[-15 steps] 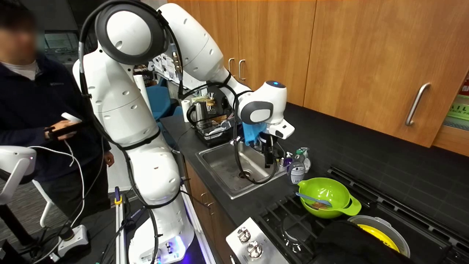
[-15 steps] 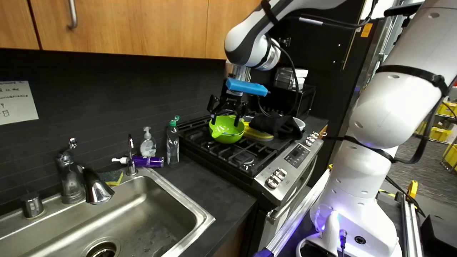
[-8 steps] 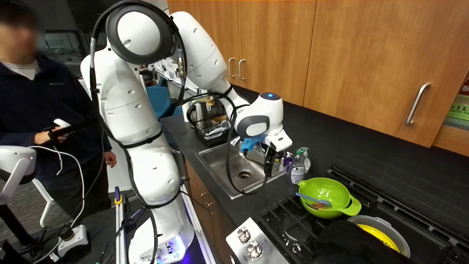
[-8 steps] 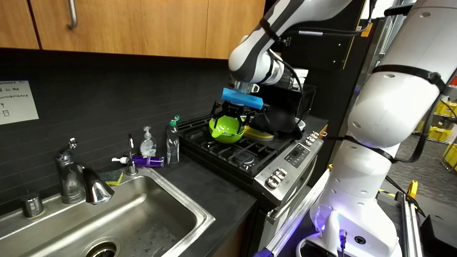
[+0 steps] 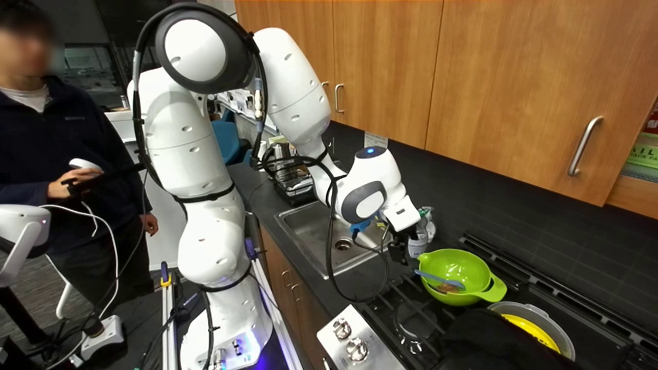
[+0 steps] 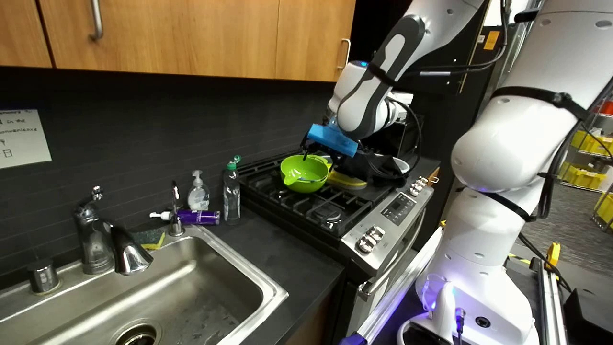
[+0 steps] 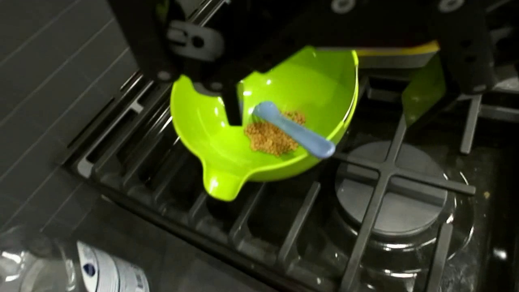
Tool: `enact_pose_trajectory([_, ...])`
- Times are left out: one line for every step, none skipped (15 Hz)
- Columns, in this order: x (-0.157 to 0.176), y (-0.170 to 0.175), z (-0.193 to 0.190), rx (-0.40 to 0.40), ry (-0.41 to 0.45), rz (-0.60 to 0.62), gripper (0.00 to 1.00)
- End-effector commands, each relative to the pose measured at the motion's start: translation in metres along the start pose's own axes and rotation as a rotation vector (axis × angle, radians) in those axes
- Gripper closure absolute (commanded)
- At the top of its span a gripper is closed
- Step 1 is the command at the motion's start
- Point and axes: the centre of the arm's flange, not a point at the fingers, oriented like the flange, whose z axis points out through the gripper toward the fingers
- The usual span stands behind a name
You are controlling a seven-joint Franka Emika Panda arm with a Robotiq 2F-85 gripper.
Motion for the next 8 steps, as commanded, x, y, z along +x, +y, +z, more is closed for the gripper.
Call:
enact_pose_trajectory([-0.003,-0.002,-0.008,0.015,0.019,-0.007,0.00])
enact_pose_trajectory([-0.008,-0.003,-0.012,0.025,-0.030,-0.042,0.00])
enact_pose_trajectory([-0.015,-0.005,-0.014,0.042,-0.083,-0.076,0.00])
enact_pose_trajectory([-0.027,-0.010,-0.014,0.055,-0.128,-0.102,0.00])
enact_pose_trajectory([-0.042,-0.018,-0.014,0.065,-0.163,-0.126,0.00])
enact_pose_trajectory([-0.056,-0.028,-0.013,0.080,-0.196,-0.153,0.00])
enact_pose_trajectory([-0.070,-0.035,-0.015,0.088,-0.230,-0.181,0.00])
enact_pose_trajectory([-0.081,-0.041,-0.017,0.092,-0.268,-0.209,0.00])
